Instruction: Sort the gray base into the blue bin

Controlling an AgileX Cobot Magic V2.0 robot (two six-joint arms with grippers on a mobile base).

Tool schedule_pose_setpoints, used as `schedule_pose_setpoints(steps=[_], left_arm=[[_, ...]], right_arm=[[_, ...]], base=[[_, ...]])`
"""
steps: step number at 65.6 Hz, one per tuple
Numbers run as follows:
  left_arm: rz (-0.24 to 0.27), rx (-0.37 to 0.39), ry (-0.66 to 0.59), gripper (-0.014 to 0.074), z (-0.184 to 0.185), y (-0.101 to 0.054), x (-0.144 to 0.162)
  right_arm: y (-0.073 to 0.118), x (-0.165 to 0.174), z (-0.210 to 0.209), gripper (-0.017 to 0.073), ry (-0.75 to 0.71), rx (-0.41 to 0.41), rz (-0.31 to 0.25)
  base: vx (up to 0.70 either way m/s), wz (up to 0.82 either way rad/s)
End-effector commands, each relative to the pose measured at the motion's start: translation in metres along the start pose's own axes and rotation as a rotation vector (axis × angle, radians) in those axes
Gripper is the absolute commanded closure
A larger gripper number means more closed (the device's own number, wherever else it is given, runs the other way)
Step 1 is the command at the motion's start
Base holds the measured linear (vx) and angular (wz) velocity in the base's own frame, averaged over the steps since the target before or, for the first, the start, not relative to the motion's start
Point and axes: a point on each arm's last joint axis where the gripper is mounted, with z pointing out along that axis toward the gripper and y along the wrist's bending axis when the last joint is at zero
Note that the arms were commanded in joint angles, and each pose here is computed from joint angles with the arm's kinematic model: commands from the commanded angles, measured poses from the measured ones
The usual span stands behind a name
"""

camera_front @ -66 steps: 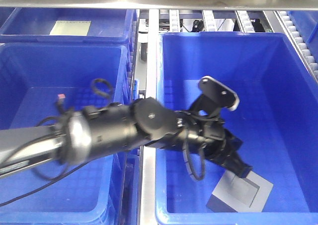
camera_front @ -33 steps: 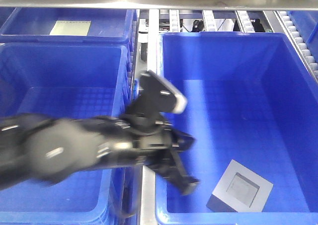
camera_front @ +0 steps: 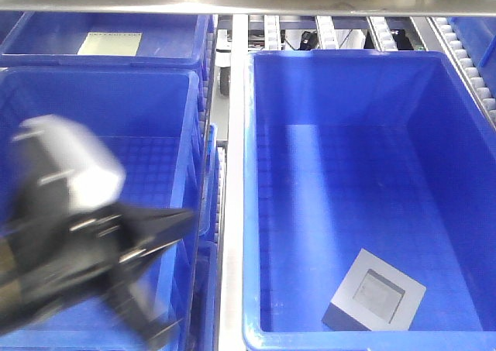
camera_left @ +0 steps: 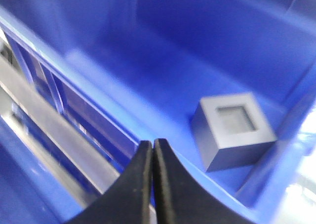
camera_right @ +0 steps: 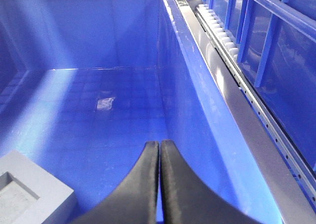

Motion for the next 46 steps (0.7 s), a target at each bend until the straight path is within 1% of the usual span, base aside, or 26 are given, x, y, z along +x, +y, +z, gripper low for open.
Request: schedule_pose_setpoints(steps=[1, 10, 16, 24, 46], left_arm=[[-0.011, 0.014, -0.094, 0.0599, -0.022, 0.000, -0.002], [-0.012, -0.020, -0.025, 0.0597, -0.043, 0.005, 0.017], [-0.019, -0.027, -0.020, 0.0595, -0.052, 0.007, 0.024], [-0.021, -0.031, -0.030, 0.0594, -0.060, 0.007, 0.025], [-0.021, -0.031, -0.029, 0.0593, -0.060, 0.007, 0.025]], right_arm=[[0.000, -0.005, 0.001, 0.0564, -0.052, 0.004, -0.018], [0.000, -0.005, 0.001, 0.0564, -0.052, 0.004, -0.018], [0.000, -0.005, 0.001, 0.0564, -0.052, 0.004, -0.018], [0.000, -0.005, 0.001, 0.0564, -0.052, 0.004, -0.018], [0.000, -0.005, 0.001, 0.0564, -0.052, 0.004, -0.018]], base=[[0.00, 0.00], [0.00, 0.00], [0.00, 0.00], [0.00, 0.00], [0.00, 0.00]])
